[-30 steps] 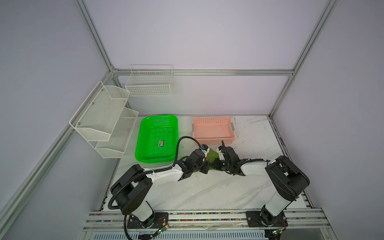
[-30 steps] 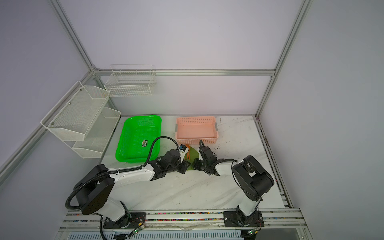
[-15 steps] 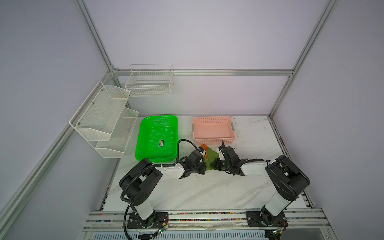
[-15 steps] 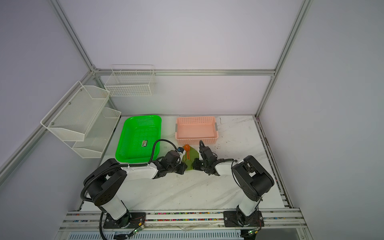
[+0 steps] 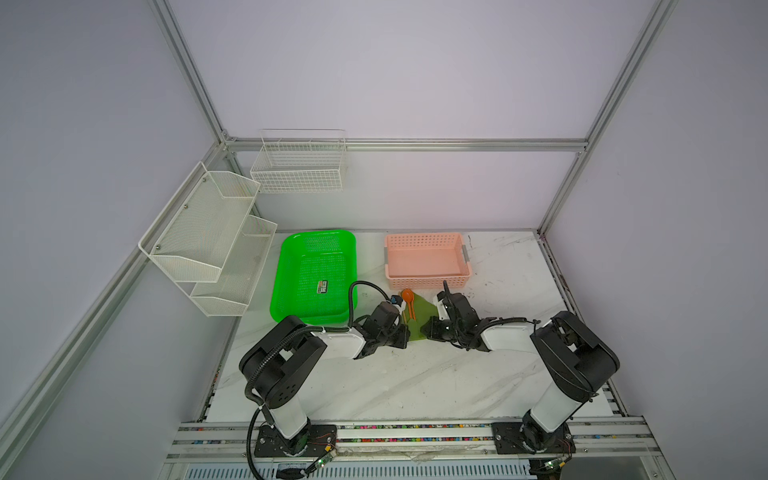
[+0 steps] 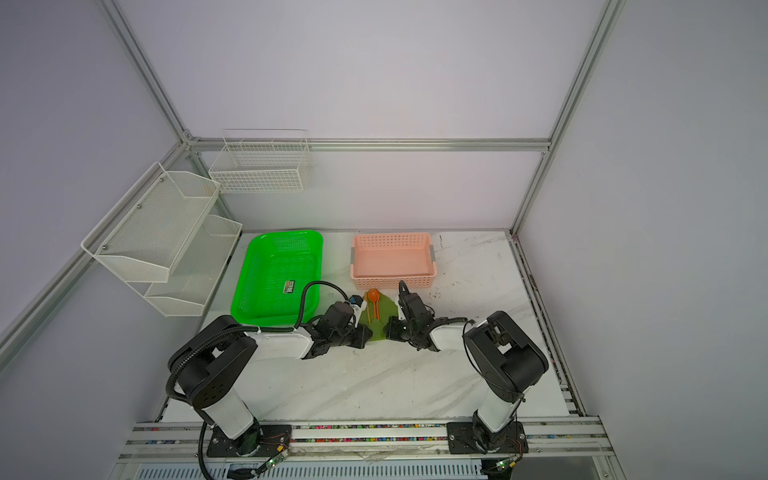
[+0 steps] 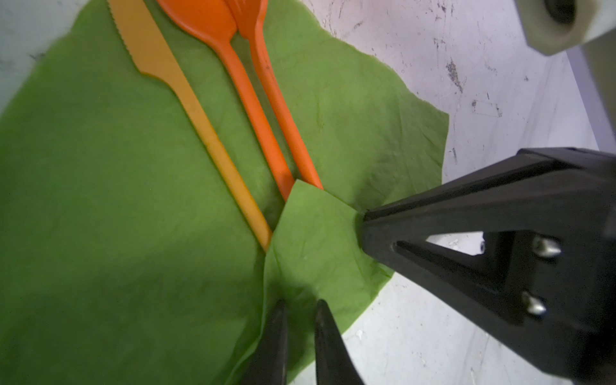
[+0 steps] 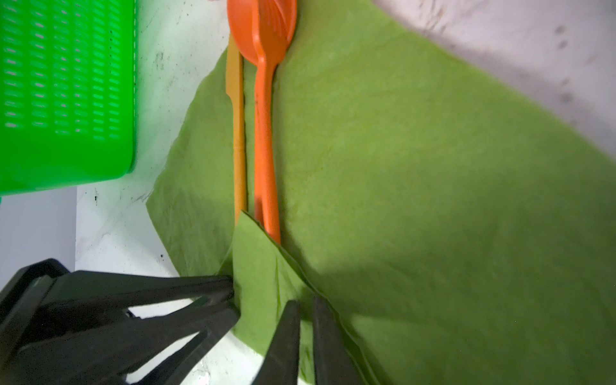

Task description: Place the utensils on the paper napkin and roll it up

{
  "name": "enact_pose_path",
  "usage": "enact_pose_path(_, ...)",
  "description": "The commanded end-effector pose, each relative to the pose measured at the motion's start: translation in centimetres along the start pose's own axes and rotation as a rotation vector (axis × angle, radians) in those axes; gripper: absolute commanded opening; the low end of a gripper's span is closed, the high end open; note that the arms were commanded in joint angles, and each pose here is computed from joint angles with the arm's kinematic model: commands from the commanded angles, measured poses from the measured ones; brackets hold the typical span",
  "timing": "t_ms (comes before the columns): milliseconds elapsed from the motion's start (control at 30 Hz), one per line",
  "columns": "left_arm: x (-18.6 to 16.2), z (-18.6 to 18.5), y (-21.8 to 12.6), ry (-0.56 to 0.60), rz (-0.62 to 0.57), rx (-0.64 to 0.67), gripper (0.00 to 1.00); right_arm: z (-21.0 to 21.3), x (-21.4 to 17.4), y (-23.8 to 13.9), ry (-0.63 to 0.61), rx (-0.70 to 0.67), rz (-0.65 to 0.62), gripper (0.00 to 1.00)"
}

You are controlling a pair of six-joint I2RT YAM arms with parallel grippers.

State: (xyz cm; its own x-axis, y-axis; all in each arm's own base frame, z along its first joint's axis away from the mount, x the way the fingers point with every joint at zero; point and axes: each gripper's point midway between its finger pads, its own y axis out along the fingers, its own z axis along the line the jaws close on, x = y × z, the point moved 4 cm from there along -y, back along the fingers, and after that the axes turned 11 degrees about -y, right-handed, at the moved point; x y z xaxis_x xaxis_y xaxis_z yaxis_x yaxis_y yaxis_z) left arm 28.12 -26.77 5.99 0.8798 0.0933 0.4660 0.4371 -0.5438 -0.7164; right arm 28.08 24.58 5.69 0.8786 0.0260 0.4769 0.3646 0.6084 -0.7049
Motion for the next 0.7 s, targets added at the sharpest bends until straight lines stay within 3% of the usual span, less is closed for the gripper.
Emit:
enact_pose_path(0,-2.4,2.5,0.7,-0.036,0.072,0.069,0.17,0.5,0.1,-0.6,-0.014,-0.026,0.007,0.15)
enact_pose_path(333,-2.2,2.6,0.6,-0.036,0.069,0.082,0.17,3.0,-0.4,-0.9,-0.085,-0.005,0.015,0.16)
enact_pose_path(667,-2.4,3.2,0.4,-0.029,0.07,0.115,0.16,1.4,-2.3,0.3,-0.066,-0.033,0.06,0.15)
